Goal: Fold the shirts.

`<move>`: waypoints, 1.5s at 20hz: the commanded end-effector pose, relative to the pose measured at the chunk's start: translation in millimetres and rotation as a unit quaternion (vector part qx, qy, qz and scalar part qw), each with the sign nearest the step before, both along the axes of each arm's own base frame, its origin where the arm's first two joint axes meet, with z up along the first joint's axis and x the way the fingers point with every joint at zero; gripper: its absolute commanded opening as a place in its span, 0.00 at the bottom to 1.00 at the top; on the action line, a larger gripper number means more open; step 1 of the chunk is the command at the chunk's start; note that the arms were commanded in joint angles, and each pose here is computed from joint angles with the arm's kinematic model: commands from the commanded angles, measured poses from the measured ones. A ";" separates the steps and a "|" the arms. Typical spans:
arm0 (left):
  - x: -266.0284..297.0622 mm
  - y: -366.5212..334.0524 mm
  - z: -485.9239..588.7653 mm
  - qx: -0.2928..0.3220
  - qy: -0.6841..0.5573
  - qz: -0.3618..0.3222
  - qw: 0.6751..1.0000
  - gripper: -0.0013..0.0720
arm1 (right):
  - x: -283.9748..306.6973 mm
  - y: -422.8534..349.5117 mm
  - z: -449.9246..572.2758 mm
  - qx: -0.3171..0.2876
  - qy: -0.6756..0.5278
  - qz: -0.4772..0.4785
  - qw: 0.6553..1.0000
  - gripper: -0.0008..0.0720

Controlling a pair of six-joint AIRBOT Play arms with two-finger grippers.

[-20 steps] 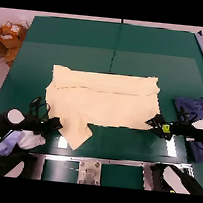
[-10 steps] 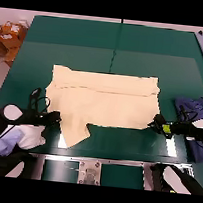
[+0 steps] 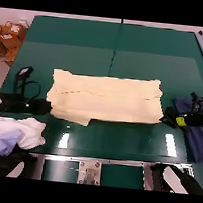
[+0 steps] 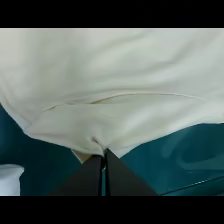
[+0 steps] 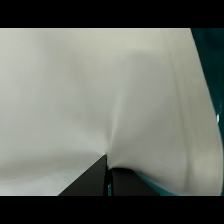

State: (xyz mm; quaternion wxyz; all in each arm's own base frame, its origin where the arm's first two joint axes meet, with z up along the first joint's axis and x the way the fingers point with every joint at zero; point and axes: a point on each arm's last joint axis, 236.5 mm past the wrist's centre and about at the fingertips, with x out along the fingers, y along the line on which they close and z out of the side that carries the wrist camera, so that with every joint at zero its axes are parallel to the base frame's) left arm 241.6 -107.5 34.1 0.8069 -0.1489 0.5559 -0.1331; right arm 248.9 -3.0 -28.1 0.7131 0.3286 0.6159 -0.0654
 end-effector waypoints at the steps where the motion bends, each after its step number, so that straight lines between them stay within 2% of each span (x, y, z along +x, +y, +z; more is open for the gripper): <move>1: 38.4 -5.4 17.2 -0.005 -0.035 -0.005 0.999 0.04 | 49.3 4.9 33.9 0.005 -0.063 0.005 0.998 0.03; 6: 139.5 -11.6 29.6 0.005 -0.072 -0.008 0.997 0.04 | 141.5 10.5 46.5 0.034 -0.102 0.003 0.994 0.03; 11: 238.8 -21.5 -13.1 0.014 -0.061 -0.018 0.998 0.04 | 226.0 10.1 3.6 0.048 -0.097 0.000 0.994 0.03; 12: 256.7 -22.3 -27.6 0.017 -0.061 -0.018 0.998 0.05 | 243.3 8.2 -7.5 0.050 -0.102 -0.007 0.994 0.08; 13: 268.6 -22.9 -40.5 0.018 -0.057 -0.016 0.998 0.06 | 257.0 8.1 -18.6 0.057 -0.100 -0.012 0.993 0.35; 14: 277.0 -21.1 -49.3 0.021 -0.053 -0.015 0.998 0.47 | 265.7 6.2 -26.4 0.060 -0.095 -0.010 0.994 0.61; 15: 285.2 -17.6 -50.3 0.020 -0.056 -0.007 0.998 1.00 | 269.8 2.5 -28.3 0.063 -0.090 -0.005 0.994 0.68; 18: 297.7 10.6 -24.9 0.016 -0.065 0.027 0.997 0.98 | 266.2 -24.0 -7.7 0.052 -0.104 0.052 0.992 0.68; 19: 292.3 21.7 -17.2 0.011 -0.046 0.036 0.998 0.98 | 257.4 -36.0 -2.9 0.053 -0.099 0.070 0.991 0.73; 22: 259.2 38.1 -13.5 0.006 0.032 0.025 0.999 0.98 | 217.2 -66.6 -12.7 0.068 -0.055 0.109 0.990 0.78; 23: 247.6 38.6 -16.5 0.004 0.056 0.017 0.998 0.91 | 206.0 -71.1 -18.8 0.078 -0.043 0.122 0.988 0.78; 24: 239.4 38.0 -18.9 0.006 0.073 0.009 0.997 0.69 | 196.5 -73.2 -27.6 0.087 -0.032 0.132 0.987 0.83; 26: 234.3 34.1 -19.1 0.003 0.082 0.001 0.997 0.24 | 185.6 -68.5 -46.0 0.101 -0.017 0.145 0.984 0.83; 27: 234.8 30.3 -18.5 0.003 0.077 -0.008 0.997 0.05 | 181.7 -65.5 -55.8 0.109 -0.008 0.149 0.983 0.83; 30: 234.6 17.3 -16.0 -0.009 0.075 -0.016 0.997 0.04 | 179.2 -50.8 -87.5 0.124 0.017 0.162 0.979 0.83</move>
